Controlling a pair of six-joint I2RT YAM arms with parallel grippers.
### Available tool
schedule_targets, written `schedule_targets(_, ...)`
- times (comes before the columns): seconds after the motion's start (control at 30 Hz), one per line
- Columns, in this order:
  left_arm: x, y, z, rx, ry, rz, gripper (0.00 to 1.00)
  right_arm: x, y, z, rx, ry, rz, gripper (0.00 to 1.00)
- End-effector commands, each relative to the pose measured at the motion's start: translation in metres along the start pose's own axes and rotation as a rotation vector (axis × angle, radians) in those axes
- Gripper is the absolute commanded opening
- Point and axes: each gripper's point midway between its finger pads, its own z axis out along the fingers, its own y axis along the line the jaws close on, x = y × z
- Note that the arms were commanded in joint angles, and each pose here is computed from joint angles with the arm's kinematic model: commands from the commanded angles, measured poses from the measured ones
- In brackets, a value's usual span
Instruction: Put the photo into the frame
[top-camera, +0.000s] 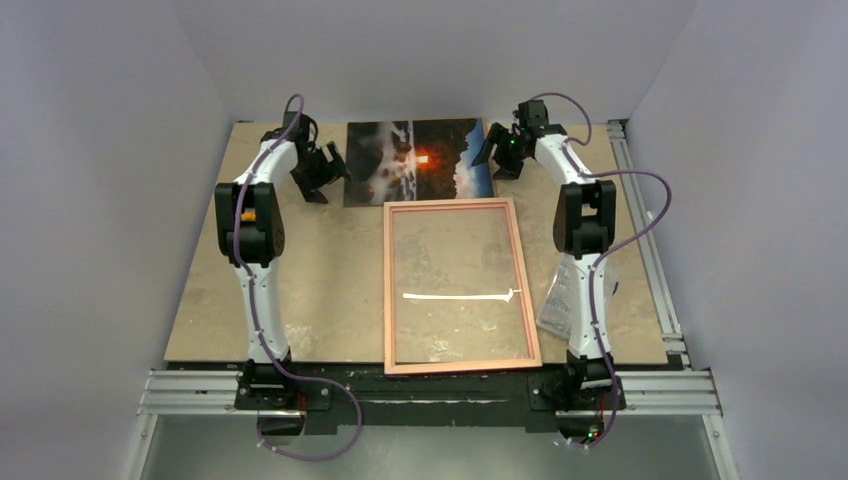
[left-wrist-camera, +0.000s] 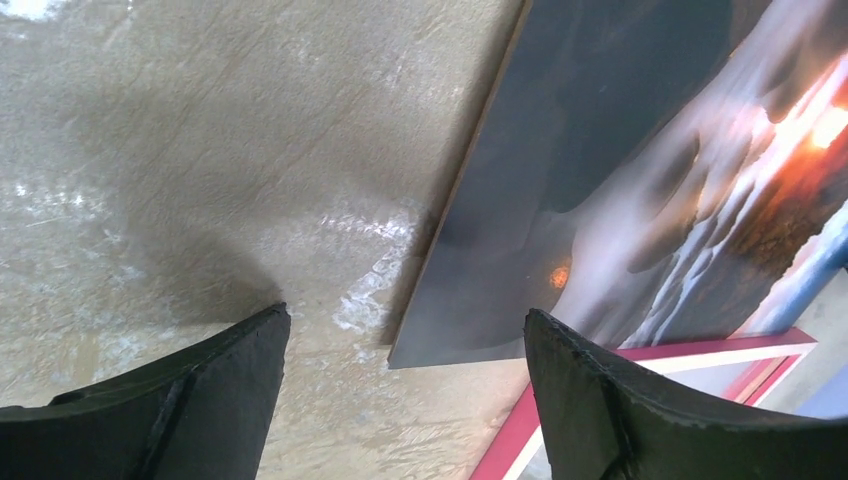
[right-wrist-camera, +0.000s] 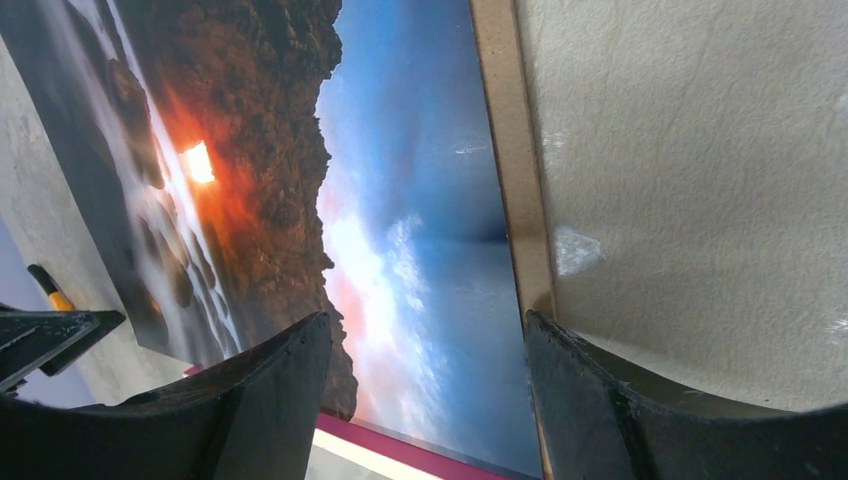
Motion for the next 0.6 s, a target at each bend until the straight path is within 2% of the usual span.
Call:
schedule_targets(0.0, -0.009, -0.015, 0.000, 0.072, -0.009, 0.048, 0.84, 0.019, 0.020, 0.002, -0.046, 0.050, -0.019, 0.70)
schedule_targets(0.37, -0.001, -0.033, 0.002, 0.210, 0.000, 0.076, 0.80, 0.039, 0.058, -0.005, -0.221, 0.105, -0.010, 0.69)
schedule_targets(0.57, 0.002, -0.030, -0.005, 0.203, -0.018, 0.066, 0.71, 0.042, 0.060, -0.005, -0.246, 0.116, 0.000, 0.68)
